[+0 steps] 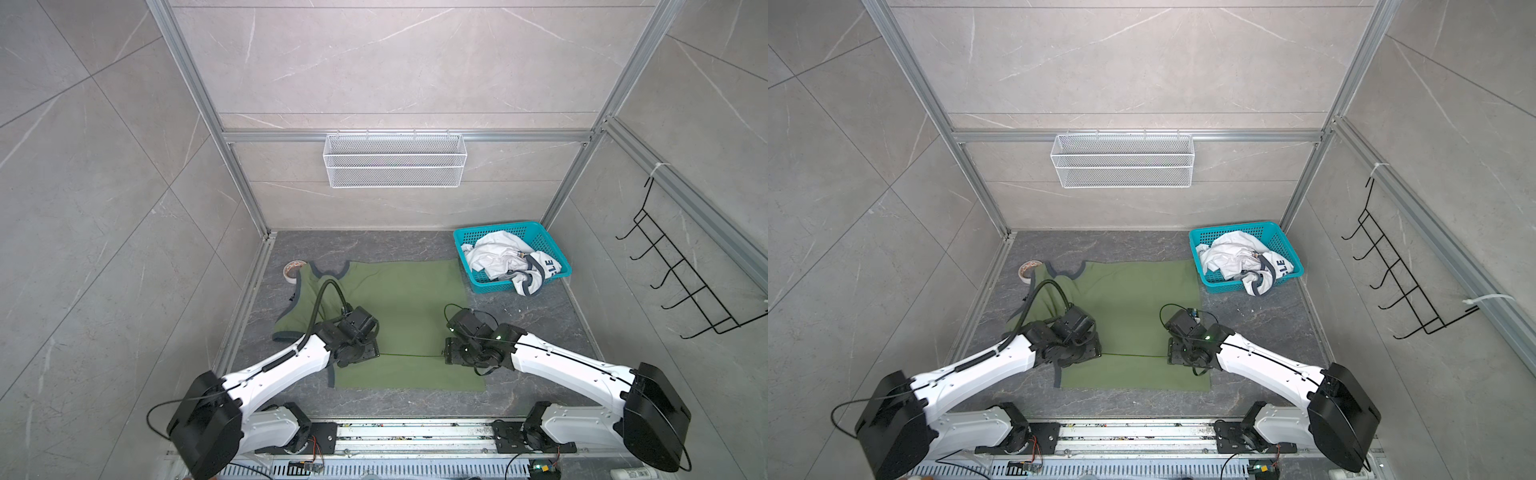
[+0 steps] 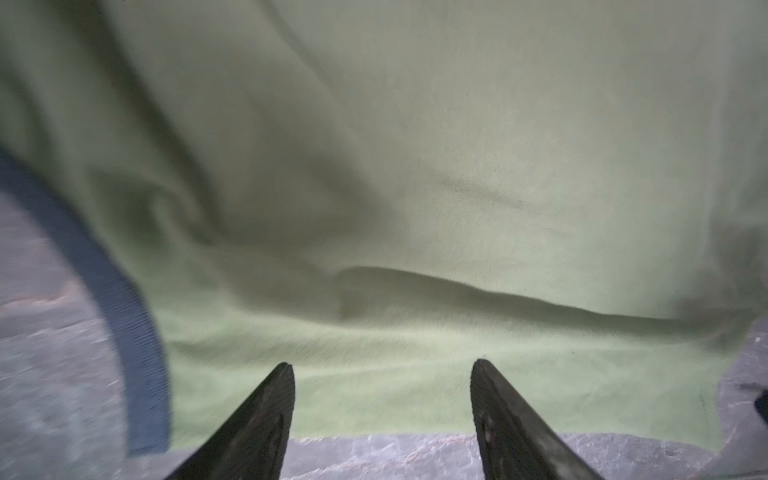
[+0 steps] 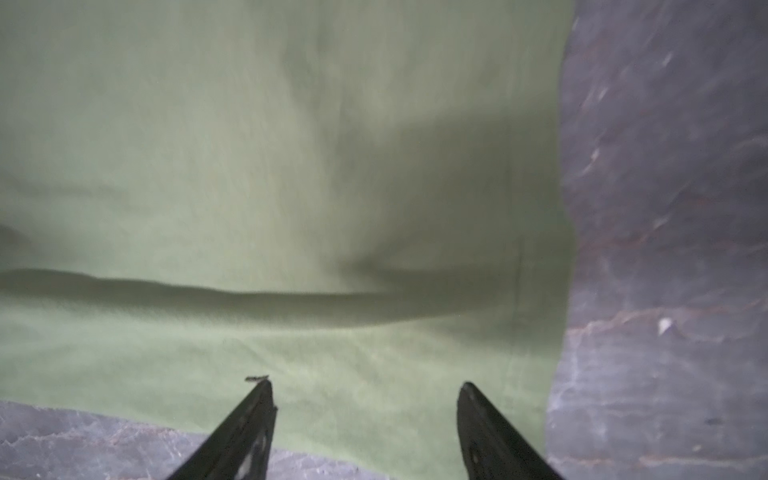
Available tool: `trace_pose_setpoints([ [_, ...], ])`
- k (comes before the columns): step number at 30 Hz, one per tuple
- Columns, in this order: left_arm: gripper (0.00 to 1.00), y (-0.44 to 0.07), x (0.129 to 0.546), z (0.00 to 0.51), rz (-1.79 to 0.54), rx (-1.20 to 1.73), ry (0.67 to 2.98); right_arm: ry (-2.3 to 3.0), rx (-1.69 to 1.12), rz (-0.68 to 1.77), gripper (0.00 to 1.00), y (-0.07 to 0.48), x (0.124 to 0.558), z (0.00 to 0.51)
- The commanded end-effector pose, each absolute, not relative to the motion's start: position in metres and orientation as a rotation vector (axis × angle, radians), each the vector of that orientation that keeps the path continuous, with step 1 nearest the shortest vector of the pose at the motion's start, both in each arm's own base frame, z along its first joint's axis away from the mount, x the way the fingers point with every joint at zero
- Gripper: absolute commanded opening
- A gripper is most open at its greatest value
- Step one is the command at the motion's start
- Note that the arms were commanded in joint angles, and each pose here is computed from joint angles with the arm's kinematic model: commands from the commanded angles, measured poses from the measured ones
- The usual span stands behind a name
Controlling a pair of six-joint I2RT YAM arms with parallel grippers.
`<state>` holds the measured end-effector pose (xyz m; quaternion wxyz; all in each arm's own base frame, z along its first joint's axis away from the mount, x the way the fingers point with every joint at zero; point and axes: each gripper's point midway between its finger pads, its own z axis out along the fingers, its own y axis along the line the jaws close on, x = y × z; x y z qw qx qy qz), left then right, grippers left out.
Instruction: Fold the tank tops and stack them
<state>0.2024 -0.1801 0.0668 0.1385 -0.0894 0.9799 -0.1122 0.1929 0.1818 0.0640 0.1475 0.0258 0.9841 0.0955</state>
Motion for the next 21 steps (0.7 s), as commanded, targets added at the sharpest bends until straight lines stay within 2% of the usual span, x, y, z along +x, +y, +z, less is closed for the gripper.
trace_pose_setpoints([
  [1,0.69,-0.200,0.202,0.053,-0.394,-0.211,2.877,2.920,0.155,0.273,0.71,0.179,0.171,0.037],
  [5,0.69,-0.211,0.189,0.035,-0.406,-0.215,2.927,2.973,0.214,0.245,0.70,0.172,0.159,0.014],
  [13,0.70,-0.242,0.170,0.036,-0.443,-0.115,2.953,2.993,0.437,-0.053,0.71,0.113,0.142,0.003],
  [16,0.70,-0.236,0.189,0.070,-0.447,-0.090,2.868,2.990,0.522,-0.020,0.71,0.105,0.141,0.003],
  [21,0.70,-0.176,0.261,0.132,-0.415,-0.266,2.705,2.934,0.668,-0.004,0.72,0.090,0.144,0.011],
])
